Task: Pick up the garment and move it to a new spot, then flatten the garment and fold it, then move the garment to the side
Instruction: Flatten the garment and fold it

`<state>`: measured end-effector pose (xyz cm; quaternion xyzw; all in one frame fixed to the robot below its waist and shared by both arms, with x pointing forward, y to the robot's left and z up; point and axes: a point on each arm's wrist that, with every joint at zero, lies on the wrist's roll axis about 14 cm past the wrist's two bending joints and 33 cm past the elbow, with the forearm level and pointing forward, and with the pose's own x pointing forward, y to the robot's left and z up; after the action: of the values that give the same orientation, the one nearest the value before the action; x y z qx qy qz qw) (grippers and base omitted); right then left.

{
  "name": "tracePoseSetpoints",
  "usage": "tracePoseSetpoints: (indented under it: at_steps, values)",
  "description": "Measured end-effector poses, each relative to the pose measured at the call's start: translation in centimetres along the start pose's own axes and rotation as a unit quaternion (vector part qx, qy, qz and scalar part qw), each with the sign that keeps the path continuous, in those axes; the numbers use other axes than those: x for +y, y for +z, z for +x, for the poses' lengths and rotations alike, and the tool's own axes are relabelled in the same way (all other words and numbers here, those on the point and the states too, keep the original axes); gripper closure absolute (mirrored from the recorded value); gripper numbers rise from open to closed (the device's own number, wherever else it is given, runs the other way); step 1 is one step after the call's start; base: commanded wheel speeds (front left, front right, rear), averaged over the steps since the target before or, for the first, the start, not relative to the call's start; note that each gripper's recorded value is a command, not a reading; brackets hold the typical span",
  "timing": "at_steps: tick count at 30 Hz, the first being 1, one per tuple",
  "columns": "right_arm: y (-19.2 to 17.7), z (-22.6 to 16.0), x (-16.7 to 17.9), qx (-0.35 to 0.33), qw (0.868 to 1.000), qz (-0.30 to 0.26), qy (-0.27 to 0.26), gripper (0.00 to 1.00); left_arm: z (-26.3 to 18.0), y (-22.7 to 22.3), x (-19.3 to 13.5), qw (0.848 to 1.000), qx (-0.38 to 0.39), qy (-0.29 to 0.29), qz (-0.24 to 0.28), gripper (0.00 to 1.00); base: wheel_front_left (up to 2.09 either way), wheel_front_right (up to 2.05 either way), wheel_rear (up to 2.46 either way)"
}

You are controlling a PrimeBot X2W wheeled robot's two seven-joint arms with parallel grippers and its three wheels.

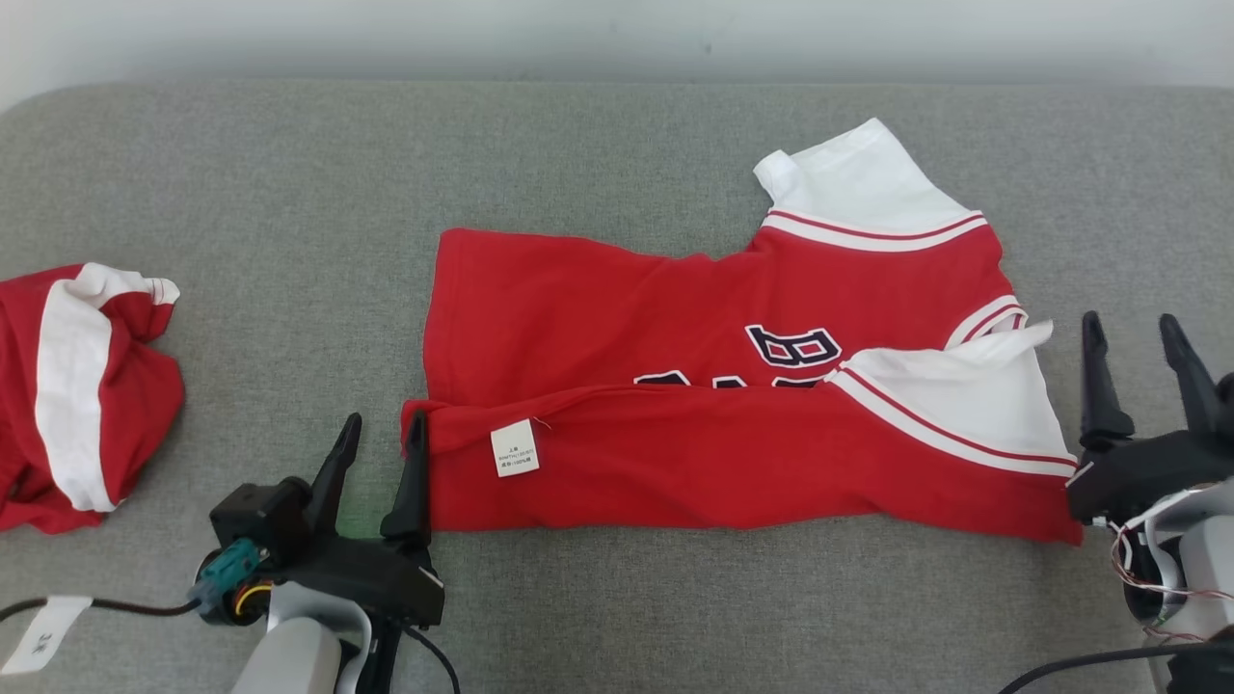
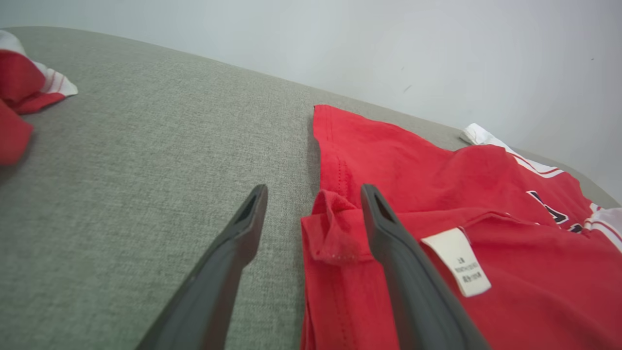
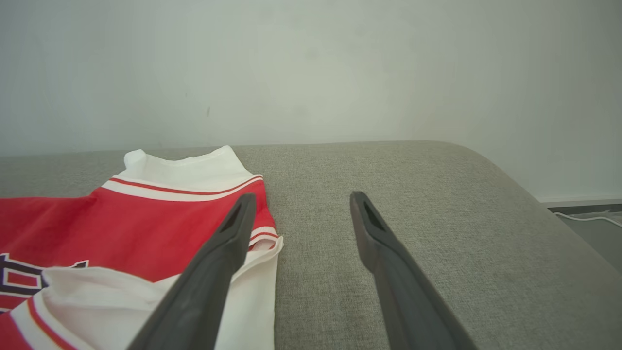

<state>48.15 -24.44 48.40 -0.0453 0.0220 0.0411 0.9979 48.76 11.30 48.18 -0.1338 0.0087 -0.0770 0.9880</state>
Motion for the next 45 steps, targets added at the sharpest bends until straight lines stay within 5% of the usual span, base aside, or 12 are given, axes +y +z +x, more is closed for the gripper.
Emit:
tracePoseSetpoints:
  at_steps: [18,31,32,33,34,35,45]
  values:
    - [-5.8,-7.5,1.9,0.077,0.996,0.046,-0.007,0.00,-4.6,0.1,-0.1,1.000,-0.004,0.008,0.003,0.00,0.00,0.00,0.00]
    - [-8.8,-7.0,3.2,0.127,0.990,0.065,-0.002,0.02,-5.4,-0.1,0.6,1.000,0.000,0.017,0.006,0.00,0.00,0.00,0.00]
    - [-8.9,-6.8,3.2,0.129,0.990,0.065,-0.002,0.22,-5.5,-0.1,0.6,1.000,0.000,0.017,0.006,0.00,0.00,0.00,0.00]
    - [-9.0,-6.7,3.2,0.131,0.989,0.065,-0.002,0.55,-5.5,0.0,0.7,1.000,-0.001,0.018,0.006,0.00,0.00,0.00,0.00]
    - [-9.1,-6.7,3.2,0.134,0.989,0.064,-0.003,0.70,-5.5,0.0,0.7,1.000,-0.001,0.019,0.006,0.00,0.00,0.00,0.00]
    - [-9.1,-6.6,3.2,0.134,0.989,0.064,-0.003,1.00,-5.6,0.0,0.7,1.000,-0.001,0.019,0.005,0.00,0.00,0.00,0.00]
    - [-8.5,-6.7,1.3,0.127,0.991,0.049,-0.018,1.00,-5.6,-1.6,-1.8,0.998,0.023,-0.030,-0.050,0.00,0.00,0.00,0.00]
